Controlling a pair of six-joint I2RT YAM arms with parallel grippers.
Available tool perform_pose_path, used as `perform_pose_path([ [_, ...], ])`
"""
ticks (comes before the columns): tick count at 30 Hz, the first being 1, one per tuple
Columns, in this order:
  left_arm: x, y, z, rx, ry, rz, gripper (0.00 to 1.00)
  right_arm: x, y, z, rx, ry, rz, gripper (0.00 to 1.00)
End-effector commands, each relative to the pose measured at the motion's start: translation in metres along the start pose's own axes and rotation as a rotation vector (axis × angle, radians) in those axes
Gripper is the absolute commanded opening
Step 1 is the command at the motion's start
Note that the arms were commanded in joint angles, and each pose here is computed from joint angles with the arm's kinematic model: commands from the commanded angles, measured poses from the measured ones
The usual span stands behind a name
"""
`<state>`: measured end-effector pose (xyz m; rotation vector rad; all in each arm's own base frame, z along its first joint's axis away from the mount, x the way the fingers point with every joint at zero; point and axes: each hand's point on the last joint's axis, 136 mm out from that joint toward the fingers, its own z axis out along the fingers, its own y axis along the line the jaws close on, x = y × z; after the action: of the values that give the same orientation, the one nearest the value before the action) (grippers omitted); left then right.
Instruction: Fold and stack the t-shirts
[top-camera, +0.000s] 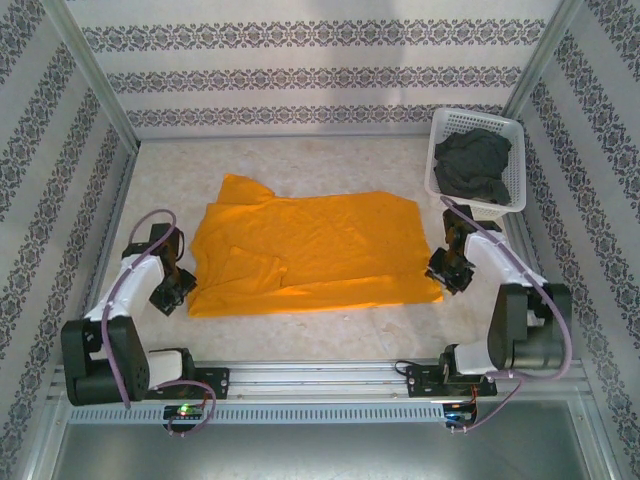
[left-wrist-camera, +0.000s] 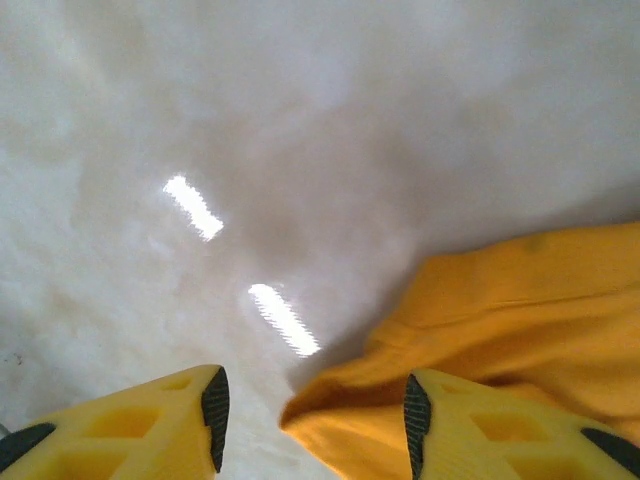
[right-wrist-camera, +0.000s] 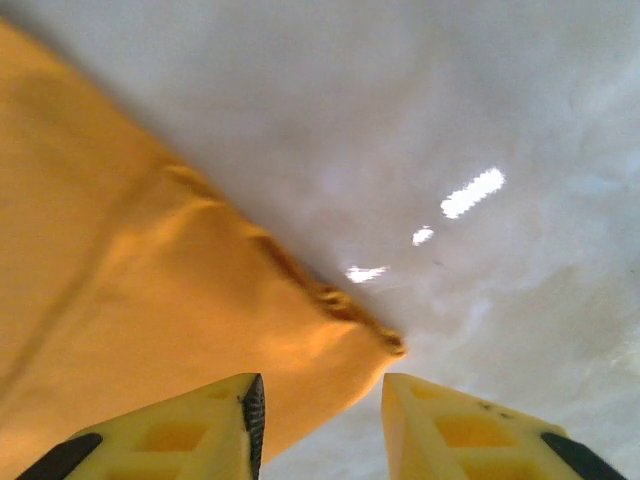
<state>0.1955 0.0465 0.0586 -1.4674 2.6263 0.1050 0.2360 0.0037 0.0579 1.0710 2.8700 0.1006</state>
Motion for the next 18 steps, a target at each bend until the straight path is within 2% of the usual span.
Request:
perform_pose_path([
  [1, -0.016, -0.026, -0.025, 0.108, -0.076, -0.047, 0.51, -0.016, 0.059, -0.039, -0.248, -0.149, -0.111, 0.39],
  [4, -0.010, -0.077, -0.025, 0.246, -0.036, -0.062, 0.51, 0.009, 0.152, -0.073, -0.704, -0.143, -0.304, 0.39],
  [6, 0.002, -0.110, -0.021, 0.299, 0.005, -0.044, 0.51, 0.041, 0.195, -0.092, -0.878, -0.079, -0.440, 0.40],
  [9, 0.014, -0.151, -0.013, 0.333, 0.026, -0.014, 0.51, 0.077, 0.224, -0.098, -0.902, -0.039, -0.603, 0.40],
  [11, 0.016, -0.171, -0.007, 0.341, 0.033, -0.005, 0.50, 0.088, 0.233, -0.097, -0.901, -0.021, -0.638, 0.40],
  [16, -0.002, -0.196, 0.006, 0.271, -0.035, 0.116, 0.40, 0.094, 0.234, -0.090, -0.892, -0.004, -0.636, 0.40],
  [18, -0.005, -0.200, 0.010, 0.251, -0.042, 0.159, 0.39, 0.092, 0.231, -0.090, -0.887, -0.006, -0.631, 0.40],
])
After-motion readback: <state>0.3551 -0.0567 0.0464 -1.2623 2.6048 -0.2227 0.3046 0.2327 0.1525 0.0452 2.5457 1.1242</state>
